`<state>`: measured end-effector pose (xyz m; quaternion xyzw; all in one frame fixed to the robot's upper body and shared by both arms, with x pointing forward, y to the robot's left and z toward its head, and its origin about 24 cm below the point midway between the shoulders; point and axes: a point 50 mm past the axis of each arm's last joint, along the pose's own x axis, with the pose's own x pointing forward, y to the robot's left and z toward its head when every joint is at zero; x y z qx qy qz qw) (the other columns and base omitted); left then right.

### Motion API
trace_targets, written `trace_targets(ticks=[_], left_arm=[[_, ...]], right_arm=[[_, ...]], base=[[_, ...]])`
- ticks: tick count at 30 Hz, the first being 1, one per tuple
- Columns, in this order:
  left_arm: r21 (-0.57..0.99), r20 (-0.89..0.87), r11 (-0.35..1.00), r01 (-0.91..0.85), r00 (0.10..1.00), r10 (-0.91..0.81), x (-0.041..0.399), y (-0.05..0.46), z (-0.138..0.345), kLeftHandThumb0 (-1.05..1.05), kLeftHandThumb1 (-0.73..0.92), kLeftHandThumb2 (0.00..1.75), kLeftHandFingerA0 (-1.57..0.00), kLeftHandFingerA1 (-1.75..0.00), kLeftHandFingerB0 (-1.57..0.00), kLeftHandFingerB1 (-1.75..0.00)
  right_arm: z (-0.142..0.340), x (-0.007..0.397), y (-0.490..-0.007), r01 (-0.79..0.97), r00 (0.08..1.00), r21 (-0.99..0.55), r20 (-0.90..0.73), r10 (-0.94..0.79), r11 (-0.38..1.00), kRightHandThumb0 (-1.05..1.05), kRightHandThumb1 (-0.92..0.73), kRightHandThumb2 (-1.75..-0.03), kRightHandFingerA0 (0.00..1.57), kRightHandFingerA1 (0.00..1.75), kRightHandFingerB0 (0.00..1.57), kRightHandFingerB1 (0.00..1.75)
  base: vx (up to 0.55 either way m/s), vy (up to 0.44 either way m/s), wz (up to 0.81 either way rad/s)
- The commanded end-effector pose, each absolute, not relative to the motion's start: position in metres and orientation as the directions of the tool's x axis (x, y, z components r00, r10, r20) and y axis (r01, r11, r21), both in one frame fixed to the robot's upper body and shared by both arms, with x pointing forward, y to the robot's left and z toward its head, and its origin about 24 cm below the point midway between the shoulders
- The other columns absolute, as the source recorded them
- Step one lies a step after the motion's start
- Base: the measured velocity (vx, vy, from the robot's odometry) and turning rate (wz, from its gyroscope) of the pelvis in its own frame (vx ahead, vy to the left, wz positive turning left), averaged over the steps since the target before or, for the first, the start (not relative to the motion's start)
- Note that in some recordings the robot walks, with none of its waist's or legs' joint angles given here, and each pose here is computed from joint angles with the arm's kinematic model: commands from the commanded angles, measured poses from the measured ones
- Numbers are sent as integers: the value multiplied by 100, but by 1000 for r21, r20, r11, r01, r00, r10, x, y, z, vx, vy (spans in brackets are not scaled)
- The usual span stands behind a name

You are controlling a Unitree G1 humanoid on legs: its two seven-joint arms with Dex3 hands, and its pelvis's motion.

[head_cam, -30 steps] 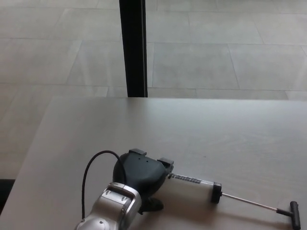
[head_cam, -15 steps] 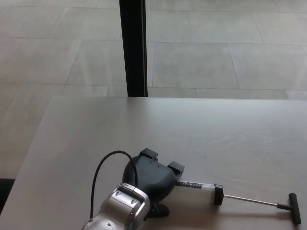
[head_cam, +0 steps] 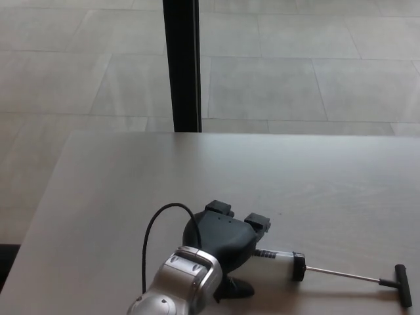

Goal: The robot uses its left hand to lift the air pump kept on the middle of the desk and use the right hand to compress the handle

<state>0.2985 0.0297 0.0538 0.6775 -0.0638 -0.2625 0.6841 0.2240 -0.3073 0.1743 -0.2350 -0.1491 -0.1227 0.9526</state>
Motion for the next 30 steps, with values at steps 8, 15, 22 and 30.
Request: trace_targets(ticks=[8,15,22,30], left_arm=[[980,-182,6,200,900,-396,298,46,37,-18,72,70,-73,-175,-36,-61],[977,-211,-50,208,898,-387,301,50,36,-11,58,67,-75,-175,-50,-65],[968,-250,-97,230,910,-332,303,56,34,-12,59,61,-73,-175,-59,-70],[955,-288,-155,252,913,-290,303,61,31,-18,72,58,-69,-173,-52,-74]], right_arm=[[176,220,-312,332,913,-402,365,-183,853,-57,-81,-64,32,69,49,38],[176,221,-309,327,912,-401,372,-173,856,-56,-66,-103,28,62,41,56],[177,222,-311,343,908,-398,373,-192,851,-56,-67,-105,31,66,43,56],[177,228,-305,317,911,-393,379,-162,863,-55,-82,-65,34,64,47,38]], base=[[0,0,0],[0,0,0],[0,0,0],[0,0,0]])
